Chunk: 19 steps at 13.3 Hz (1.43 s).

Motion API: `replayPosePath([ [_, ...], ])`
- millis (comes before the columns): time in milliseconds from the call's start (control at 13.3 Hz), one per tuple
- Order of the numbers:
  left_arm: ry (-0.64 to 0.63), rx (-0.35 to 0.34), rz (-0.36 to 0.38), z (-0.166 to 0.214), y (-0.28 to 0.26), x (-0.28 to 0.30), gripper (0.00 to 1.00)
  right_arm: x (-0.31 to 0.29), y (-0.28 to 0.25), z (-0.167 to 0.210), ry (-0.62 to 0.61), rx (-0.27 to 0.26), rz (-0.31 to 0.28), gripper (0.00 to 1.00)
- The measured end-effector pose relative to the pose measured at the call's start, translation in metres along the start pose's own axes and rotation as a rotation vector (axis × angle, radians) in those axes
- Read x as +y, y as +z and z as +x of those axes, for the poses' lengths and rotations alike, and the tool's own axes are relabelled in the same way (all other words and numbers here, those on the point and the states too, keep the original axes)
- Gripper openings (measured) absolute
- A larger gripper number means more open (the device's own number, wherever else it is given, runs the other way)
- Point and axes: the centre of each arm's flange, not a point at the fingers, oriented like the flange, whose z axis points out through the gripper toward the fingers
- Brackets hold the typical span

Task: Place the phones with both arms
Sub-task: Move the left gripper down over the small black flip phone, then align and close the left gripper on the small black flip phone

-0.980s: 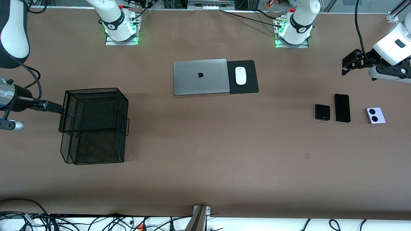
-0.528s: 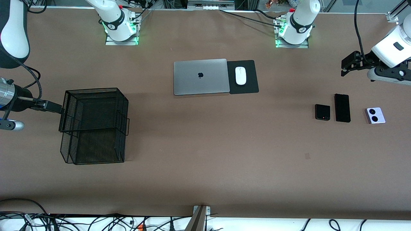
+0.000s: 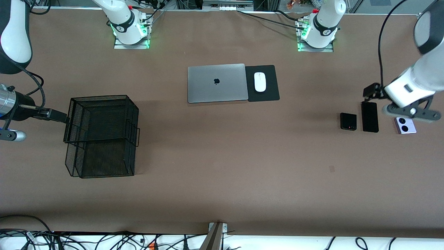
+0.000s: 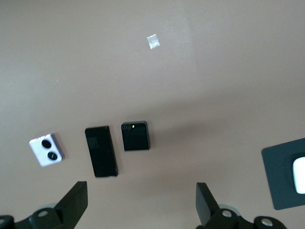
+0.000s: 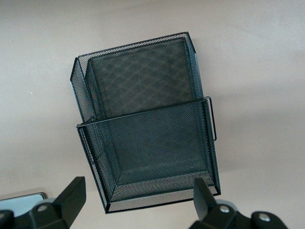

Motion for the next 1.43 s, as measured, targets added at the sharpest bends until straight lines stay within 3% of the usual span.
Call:
replayPosePath([
  [226, 0.047, 0.001, -0.003, 0.022, 0.043, -0.024, 1.0, 0.0, 0.0, 0.0, 0.0, 0.0, 0.0, 1.0],
  [452, 0.044, 0.064, -0.002, 0.031, 0.103, -0.061, 1.0, 0.0, 0.0, 0.0, 0.0, 0.0, 0.0, 1.0],
  [603, 0.03, 0.102, -0.004, 0.026, 0.155, -0.077, 1.0, 0.0, 0.0, 0.0, 0.0, 0.0, 0.0, 1.0],
  [754, 0.025, 0.09, -0.019, 0.022, 0.195, -0.079, 1.0, 0.0, 0.0, 0.0, 0.0, 0.0, 0.0, 1.0],
  [1131, 0.003, 0.071, -0.04, 0.007, 0.245, -0.066, 1.0, 0.0, 0.0, 0.0, 0.0, 0.0, 0.0, 1.0],
  [1433, -0.034, 0.081, -0.056, -0.026, 0.298, -0.067, 1.0, 0.0, 0.0, 0.0, 0.0, 0.0, 0.0, 1.0],
])
